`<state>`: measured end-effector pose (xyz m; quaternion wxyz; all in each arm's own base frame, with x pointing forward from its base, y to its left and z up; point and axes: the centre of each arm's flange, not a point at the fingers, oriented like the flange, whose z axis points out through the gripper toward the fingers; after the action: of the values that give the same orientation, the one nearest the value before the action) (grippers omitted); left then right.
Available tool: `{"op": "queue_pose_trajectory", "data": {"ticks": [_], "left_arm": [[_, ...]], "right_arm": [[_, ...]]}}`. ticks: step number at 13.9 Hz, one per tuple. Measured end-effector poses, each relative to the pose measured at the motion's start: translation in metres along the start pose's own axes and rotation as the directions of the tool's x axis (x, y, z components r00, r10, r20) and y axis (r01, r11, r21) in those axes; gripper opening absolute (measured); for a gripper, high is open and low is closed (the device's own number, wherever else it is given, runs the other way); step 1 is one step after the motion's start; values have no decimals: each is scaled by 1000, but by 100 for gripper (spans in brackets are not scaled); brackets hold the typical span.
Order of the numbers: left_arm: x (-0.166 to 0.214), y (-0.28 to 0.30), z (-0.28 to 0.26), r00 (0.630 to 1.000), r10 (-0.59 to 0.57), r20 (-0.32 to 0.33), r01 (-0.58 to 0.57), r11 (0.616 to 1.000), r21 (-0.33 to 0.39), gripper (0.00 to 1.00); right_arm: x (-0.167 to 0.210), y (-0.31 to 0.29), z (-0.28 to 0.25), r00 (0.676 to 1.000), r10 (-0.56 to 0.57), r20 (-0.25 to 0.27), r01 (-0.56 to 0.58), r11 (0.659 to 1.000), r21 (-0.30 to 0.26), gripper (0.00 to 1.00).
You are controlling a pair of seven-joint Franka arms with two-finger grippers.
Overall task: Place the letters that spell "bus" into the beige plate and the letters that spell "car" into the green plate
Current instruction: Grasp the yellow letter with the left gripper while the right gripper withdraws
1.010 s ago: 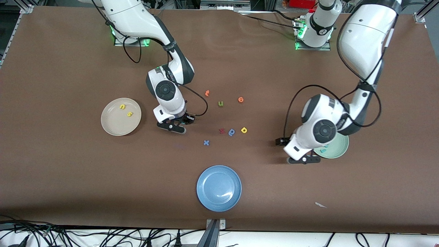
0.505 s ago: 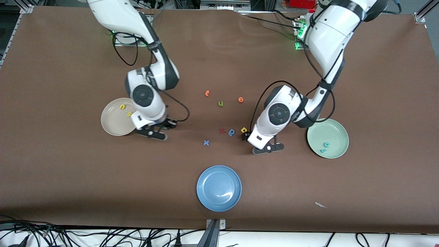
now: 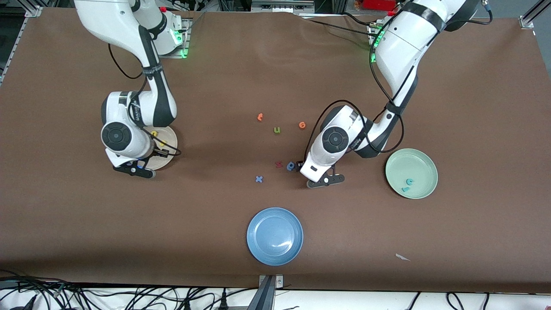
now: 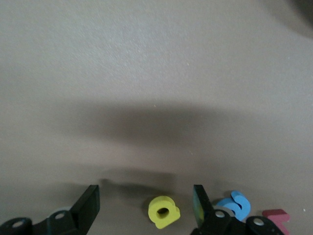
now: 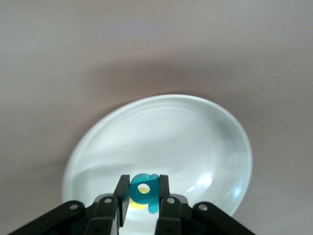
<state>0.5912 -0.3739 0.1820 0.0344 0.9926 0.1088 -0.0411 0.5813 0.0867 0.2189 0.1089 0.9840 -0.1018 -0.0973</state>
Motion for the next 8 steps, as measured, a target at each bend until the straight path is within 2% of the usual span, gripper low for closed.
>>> {"op": "queue_pose_trajectory", "data": {"ticks": [1,4,6,7,8], "left_arm": [[-4,3,2,1000,3,3,-3,1000,3,79],[-12,7,8,1000,0,8,0,1000,12,75],[-12,6,11,1000,-2,11,2,1000,17,70],[-12,5,12,1000,-3,12,3,1000,19,63],[-11,5,12,1000,-3,11,3,1000,21,57]], "right_arm": [[4,11,9,1000,-6,12,6,1000,-6,33],[10,22,13,999,-32,16,32,999,-4,63],[11,18,-9,999,-40,-7,40,999,18,83],[10,16,-28,999,-44,-19,45,998,37,95],[9,17,-51,998,-46,-31,48,997,60,100]]}}
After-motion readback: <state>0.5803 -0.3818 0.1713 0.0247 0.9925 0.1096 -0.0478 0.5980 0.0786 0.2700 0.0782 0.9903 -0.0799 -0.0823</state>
